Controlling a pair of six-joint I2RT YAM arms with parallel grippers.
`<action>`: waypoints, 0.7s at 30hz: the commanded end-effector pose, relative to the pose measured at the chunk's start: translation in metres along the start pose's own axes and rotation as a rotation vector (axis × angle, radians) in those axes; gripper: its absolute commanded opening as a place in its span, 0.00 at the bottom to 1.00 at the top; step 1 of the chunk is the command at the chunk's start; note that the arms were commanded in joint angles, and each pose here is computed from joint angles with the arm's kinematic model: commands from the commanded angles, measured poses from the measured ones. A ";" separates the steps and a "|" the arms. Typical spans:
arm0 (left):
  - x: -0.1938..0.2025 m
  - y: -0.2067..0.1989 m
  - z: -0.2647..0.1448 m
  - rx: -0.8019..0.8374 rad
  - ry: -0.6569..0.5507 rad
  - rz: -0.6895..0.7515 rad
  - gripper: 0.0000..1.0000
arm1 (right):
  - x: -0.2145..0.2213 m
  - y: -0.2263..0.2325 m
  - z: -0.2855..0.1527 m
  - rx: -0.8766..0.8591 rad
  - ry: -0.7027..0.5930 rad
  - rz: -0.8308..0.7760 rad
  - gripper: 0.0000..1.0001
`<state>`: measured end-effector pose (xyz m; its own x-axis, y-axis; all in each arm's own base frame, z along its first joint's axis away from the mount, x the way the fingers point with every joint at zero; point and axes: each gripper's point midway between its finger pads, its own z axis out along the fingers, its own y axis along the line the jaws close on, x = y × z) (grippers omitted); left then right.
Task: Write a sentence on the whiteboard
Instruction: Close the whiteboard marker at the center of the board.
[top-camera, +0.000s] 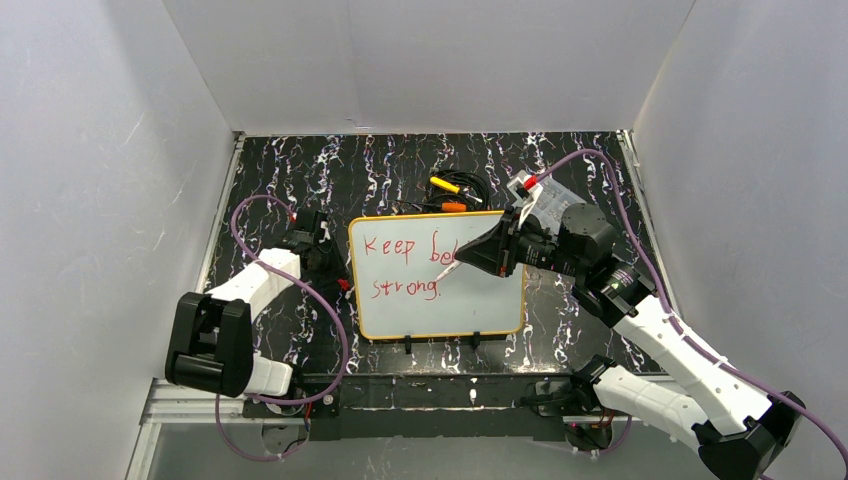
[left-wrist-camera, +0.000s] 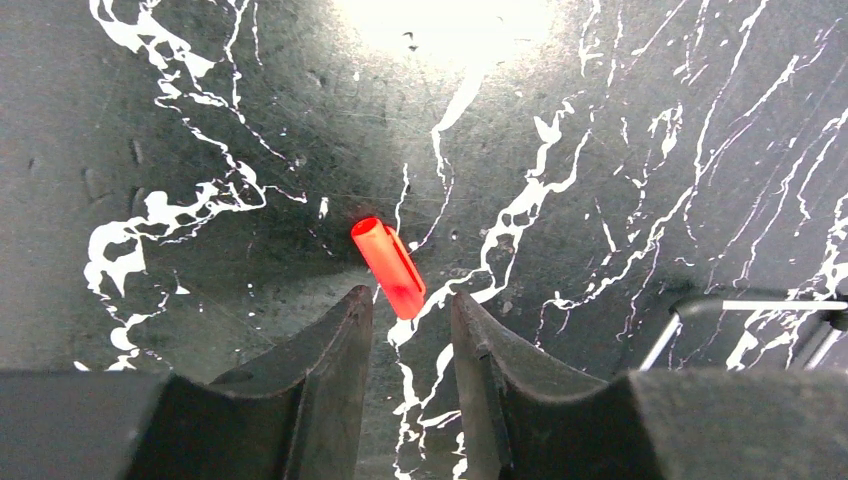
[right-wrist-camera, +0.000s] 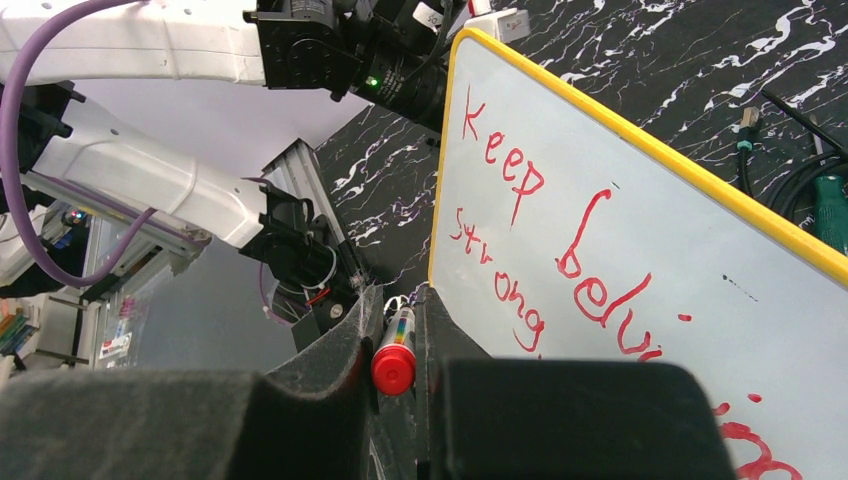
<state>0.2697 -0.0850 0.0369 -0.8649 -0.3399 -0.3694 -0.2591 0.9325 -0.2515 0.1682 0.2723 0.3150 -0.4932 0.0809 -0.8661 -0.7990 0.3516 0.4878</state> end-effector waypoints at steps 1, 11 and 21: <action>0.008 -0.001 0.005 0.012 0.029 -0.028 0.35 | -0.013 0.005 -0.002 -0.016 -0.055 -0.032 0.01; 0.008 0.009 0.015 -0.045 0.043 -0.013 0.37 | -0.012 0.004 -0.003 -0.007 -0.055 -0.028 0.01; 0.001 0.017 0.022 -0.109 0.064 0.049 0.25 | -0.012 0.003 -0.002 -0.005 -0.056 -0.022 0.01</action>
<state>0.2781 -0.0851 0.0190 -0.8850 -0.3276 -0.3307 -0.2667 0.9391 -0.2167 0.1692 0.2716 0.3168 -0.4863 0.0889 -0.8693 -0.7995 0.3560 0.4837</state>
